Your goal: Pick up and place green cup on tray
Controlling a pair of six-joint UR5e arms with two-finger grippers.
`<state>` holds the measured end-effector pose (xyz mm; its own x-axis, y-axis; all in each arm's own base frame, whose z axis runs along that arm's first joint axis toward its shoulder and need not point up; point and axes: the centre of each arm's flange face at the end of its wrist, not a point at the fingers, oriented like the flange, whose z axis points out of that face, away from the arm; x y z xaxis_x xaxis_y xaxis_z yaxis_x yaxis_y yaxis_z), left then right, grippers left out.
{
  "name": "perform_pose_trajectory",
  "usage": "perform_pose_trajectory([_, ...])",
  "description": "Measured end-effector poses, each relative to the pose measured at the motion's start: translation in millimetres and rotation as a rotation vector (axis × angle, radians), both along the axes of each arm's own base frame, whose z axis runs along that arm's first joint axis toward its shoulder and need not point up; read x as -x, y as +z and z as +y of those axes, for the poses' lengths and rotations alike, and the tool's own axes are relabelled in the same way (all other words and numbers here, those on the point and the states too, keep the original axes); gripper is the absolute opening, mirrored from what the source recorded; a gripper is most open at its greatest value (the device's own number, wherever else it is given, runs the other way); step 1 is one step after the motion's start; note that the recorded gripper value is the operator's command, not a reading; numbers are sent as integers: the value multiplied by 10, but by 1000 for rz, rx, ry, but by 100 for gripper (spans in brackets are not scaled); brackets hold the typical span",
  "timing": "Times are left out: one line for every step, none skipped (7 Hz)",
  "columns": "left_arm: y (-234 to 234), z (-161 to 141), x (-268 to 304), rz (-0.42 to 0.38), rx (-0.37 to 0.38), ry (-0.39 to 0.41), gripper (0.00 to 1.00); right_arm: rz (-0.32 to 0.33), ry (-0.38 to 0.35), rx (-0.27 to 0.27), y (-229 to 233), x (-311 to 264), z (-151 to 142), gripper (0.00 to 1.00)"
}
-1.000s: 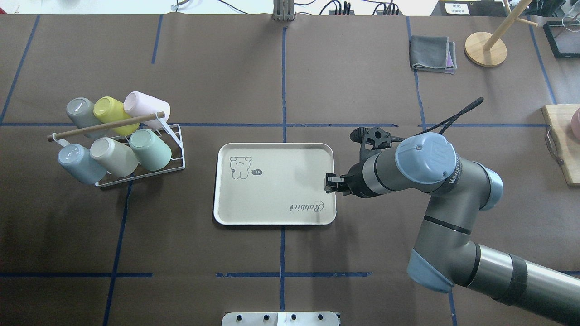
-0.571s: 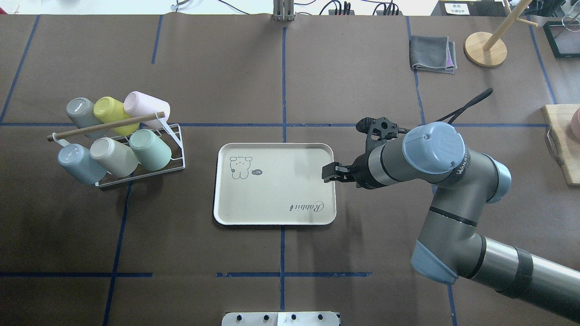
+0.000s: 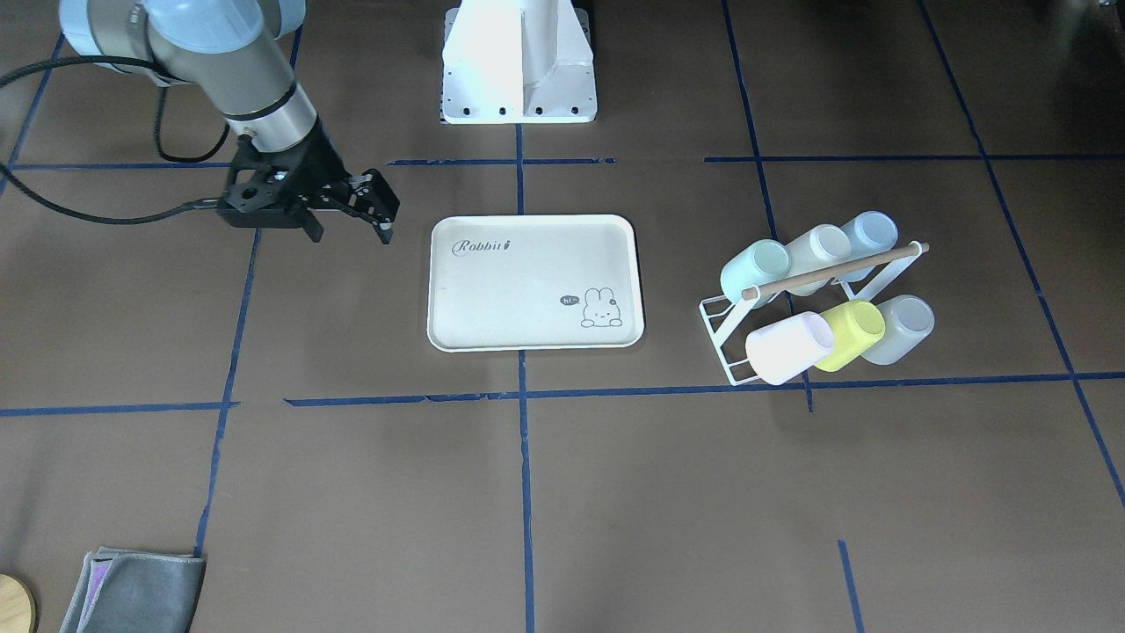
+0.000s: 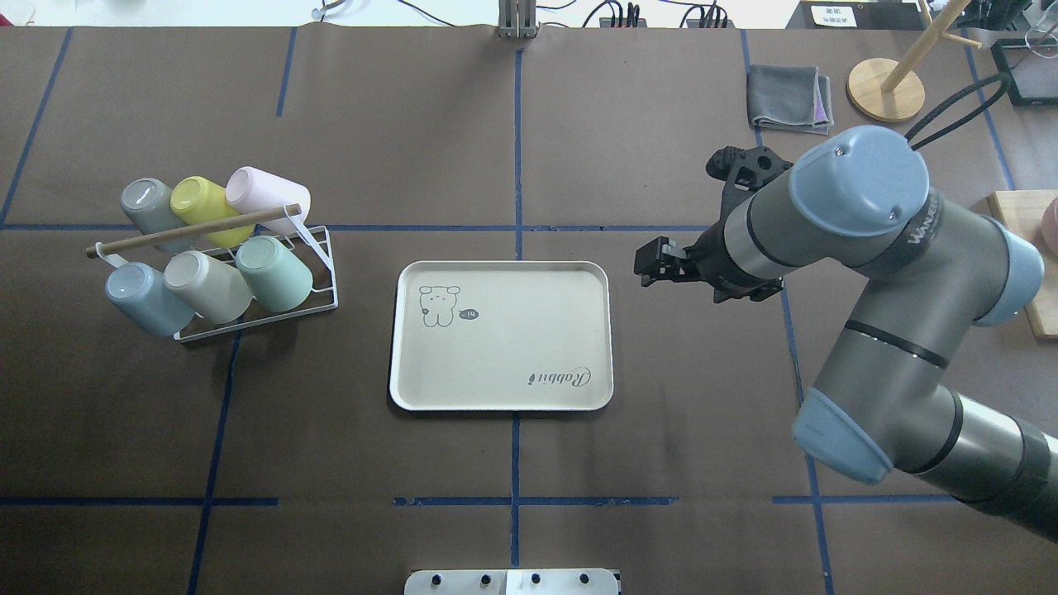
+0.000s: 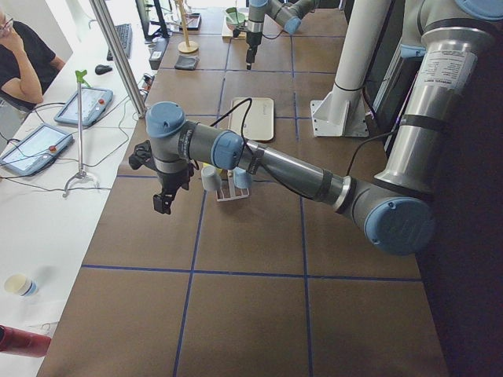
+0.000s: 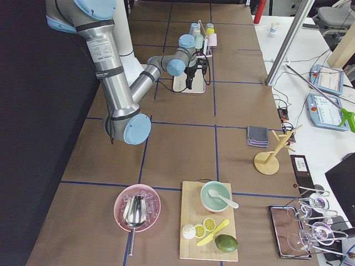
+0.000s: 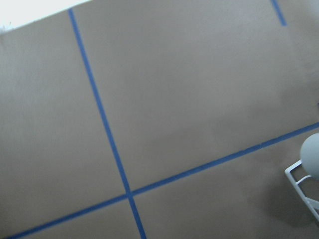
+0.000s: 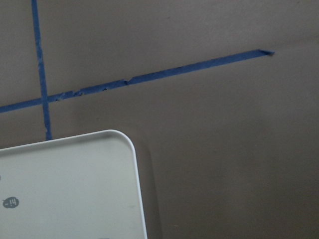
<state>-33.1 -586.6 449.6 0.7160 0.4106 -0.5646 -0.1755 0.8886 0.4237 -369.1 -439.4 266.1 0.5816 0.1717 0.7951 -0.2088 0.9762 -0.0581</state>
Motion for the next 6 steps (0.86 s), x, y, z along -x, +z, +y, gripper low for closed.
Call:
perform_pose_trajectory([-355, 28, -186, -72, -85, 13, 100, 12, -8, -1, 22, -251, -146, 100])
perform_pose_trajectory([-686, 96, -483, -160, -177, 33, 100, 17, -13, -5, 66, -457, -265, 100])
perform_pose_trajectory([-937, 190, -755, -228, -254, 51, 99, 22, -10, -7, 118, -602, -346, 100])
perform_pose_trajectory([-1165, 279, -1003, -274, -324, 70, 99, 29, -3, -10, 180, -728, -410, 100])
perform_pose_trajectory([-1389, 353, -1248, -313, -405, 104, 100, 38, 5, -12, 250, -839, -460, 100])
perform_pose_trajectory([-1558, 442, -1427, -368, -500, 166, 100, 46, 10, -14, 304, -913, -494, 100])
